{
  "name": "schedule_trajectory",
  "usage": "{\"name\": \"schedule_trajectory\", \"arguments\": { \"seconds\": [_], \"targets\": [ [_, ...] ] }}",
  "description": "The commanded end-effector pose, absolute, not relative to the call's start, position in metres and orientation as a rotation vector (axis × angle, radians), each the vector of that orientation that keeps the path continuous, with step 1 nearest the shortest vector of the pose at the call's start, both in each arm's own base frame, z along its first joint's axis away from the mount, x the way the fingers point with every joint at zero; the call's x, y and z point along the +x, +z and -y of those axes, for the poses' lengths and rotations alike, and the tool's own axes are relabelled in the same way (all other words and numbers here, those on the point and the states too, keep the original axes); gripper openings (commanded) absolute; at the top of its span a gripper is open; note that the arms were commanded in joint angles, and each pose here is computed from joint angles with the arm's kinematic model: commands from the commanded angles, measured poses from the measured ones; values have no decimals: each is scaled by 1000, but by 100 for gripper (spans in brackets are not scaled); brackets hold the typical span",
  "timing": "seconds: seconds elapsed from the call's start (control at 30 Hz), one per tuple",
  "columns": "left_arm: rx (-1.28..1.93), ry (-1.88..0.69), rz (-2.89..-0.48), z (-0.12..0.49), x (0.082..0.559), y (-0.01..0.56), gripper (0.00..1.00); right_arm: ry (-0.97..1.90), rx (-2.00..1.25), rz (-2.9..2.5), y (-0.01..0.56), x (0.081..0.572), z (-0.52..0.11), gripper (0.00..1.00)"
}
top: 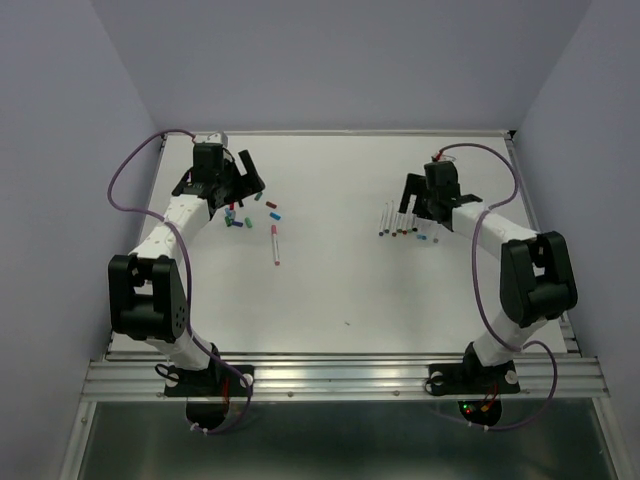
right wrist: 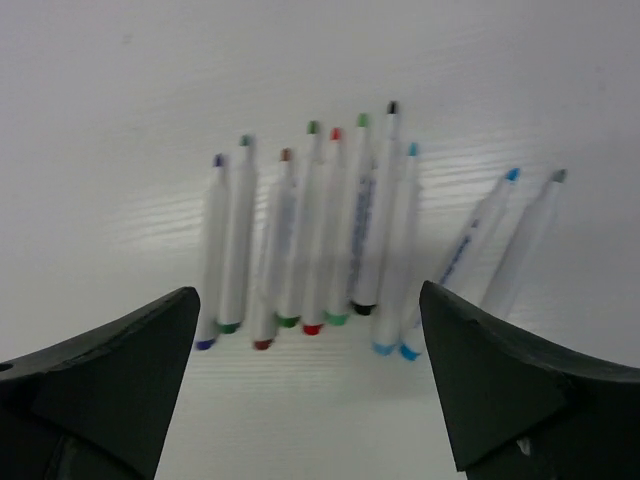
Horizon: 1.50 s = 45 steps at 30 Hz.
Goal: Open the pen caps
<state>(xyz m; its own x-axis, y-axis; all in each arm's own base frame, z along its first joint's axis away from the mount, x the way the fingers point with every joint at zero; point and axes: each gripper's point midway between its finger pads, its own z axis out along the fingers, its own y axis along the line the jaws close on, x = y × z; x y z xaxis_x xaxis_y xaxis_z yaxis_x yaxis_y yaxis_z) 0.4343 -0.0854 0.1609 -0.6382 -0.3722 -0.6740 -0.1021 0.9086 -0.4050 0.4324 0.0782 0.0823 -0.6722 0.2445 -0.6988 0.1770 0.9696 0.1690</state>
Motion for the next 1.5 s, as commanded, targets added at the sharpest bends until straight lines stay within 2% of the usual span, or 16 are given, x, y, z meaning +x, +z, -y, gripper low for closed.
{"name": "schedule_trajectory", "arguments": {
  "seconds": [0.0, 0.27, 0.33, 0.43, 0.47, 0.53, 0.8, 1.1, 1.2, 1.23, 1.27, 1.3, 1.37, 1.4, 1.47],
  "targets": [
    [-340, -410, -2200, 84, 437, 176, 99, 317, 38, -2228, 138, 421, -164, 100],
    [-374, -389, -2146, 77, 437, 197, 99, 488, -301, -2202, 146, 380, -323, 100],
    [-393, -368, -2134, 72, 435, 200, 99, 482, -350, -2227, 128, 376, -348, 100],
    [-427, -336, -2120, 62, 432, 201, 99, 464, -400, -2205, 130, 372, -387, 100],
    [-441, -324, -2124, 58, 430, 199, 99, 438, -441, -2232, 112, 364, -402, 100],
    [-471, -305, -2123, 51, 428, 195, 99, 448, -457, -2210, 118, 366, -426, 100],
    [-512, -304, -2114, 36, 426, 189, 99, 302, -508, -2218, 74, 370, -471, 100],
    [-529, -310, -2117, 27, 426, 183, 99, 128, -549, -2245, 28, 364, -463, 98],
    [-529, -316, -2119, 27, 426, 182, 99, 68, -579, -2263, 14, 356, -455, 88],
    [-528, -318, -2122, 28, 426, 181, 99, 62, -580, -2269, 11, 354, -452, 77],
    [-528, -318, -2122, 28, 426, 181, 99, 47, -585, -2286, 4, 351, -447, 72],
    [-527, -321, -2123, 28, 426, 181, 99, 48, -572, -2294, 2, 349, -445, 57],
    [-554, -311, -2115, 18, 427, 181, 99, 41, -566, -2313, -3, 344, -438, 44],
    [-557, -310, -2113, 17, 427, 181, 99, 40, -557, -2318, -4, 343, -437, 34],
    [-551, -317, -2113, 18, 427, 181, 99, 34, -556, -2325, -5, 340, -433, 27]
  ]
}}
